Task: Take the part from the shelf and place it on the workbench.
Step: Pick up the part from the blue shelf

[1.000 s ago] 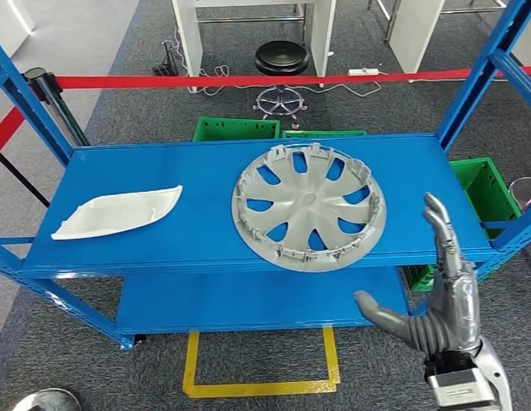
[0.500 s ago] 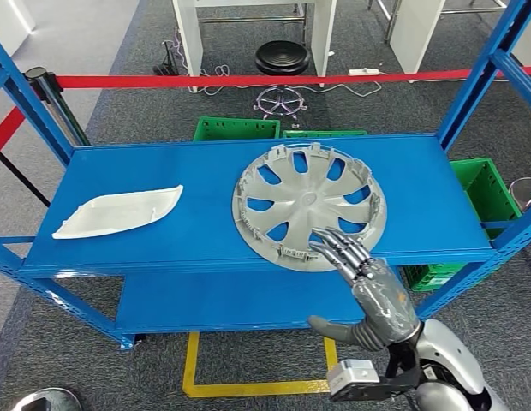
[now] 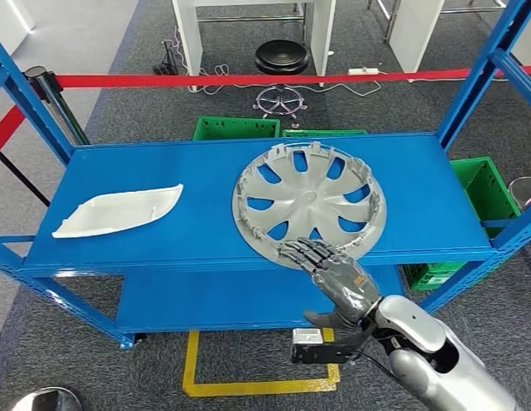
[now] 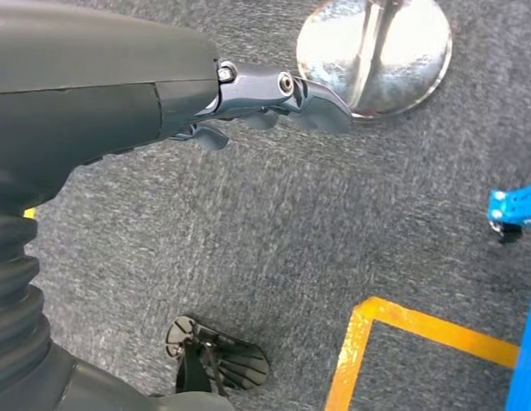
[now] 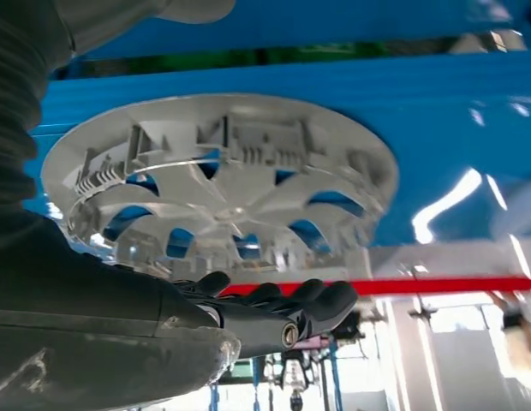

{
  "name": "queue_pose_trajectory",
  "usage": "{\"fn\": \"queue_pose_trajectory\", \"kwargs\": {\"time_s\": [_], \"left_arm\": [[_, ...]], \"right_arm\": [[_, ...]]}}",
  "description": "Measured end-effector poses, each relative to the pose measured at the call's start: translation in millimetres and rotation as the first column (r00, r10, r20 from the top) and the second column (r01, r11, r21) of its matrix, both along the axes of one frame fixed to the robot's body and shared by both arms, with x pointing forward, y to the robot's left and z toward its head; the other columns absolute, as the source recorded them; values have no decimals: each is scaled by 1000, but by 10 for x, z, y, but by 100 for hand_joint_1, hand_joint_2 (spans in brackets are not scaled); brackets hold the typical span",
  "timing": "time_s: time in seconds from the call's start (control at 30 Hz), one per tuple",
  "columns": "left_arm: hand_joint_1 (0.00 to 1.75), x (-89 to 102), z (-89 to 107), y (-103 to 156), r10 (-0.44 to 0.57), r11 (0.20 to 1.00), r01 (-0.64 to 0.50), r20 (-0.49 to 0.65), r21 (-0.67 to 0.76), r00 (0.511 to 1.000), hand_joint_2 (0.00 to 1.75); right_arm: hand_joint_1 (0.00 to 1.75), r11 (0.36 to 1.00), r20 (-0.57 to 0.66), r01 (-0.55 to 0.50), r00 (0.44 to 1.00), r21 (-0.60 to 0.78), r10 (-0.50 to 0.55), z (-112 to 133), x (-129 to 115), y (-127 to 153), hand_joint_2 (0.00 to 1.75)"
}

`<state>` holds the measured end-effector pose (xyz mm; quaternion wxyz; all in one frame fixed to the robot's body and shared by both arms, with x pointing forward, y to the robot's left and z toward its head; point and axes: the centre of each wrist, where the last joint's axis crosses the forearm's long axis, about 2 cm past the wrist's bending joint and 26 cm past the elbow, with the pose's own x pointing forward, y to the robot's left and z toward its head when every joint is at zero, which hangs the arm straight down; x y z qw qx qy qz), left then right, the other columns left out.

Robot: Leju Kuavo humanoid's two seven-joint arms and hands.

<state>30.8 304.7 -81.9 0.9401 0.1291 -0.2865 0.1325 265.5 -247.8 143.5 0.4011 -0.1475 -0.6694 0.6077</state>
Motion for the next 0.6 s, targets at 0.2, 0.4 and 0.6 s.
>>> {"fn": "queue_pose_trajectory", "kwargs": {"time_s": [0.2, 0.4, 0.6], "left_arm": [[0, 19, -12, 7, -45, 999, 45, -2, 1, 999, 175], [0, 23, -16, 15, -46, 999, 46, -5, 0, 999, 175], [0, 16, -20, 19, -51, 999, 51, -9, -2, 999, 175]], "right_arm": [[0, 990, -31, 63, 997, -126, -68, -58, 216, -12, 175], [0, 982, -39, 90, 994, -164, -98, -88, 323, 29, 175], [0, 975, -55, 115, 990, -190, -128, -116, 393, 77, 175]]}}
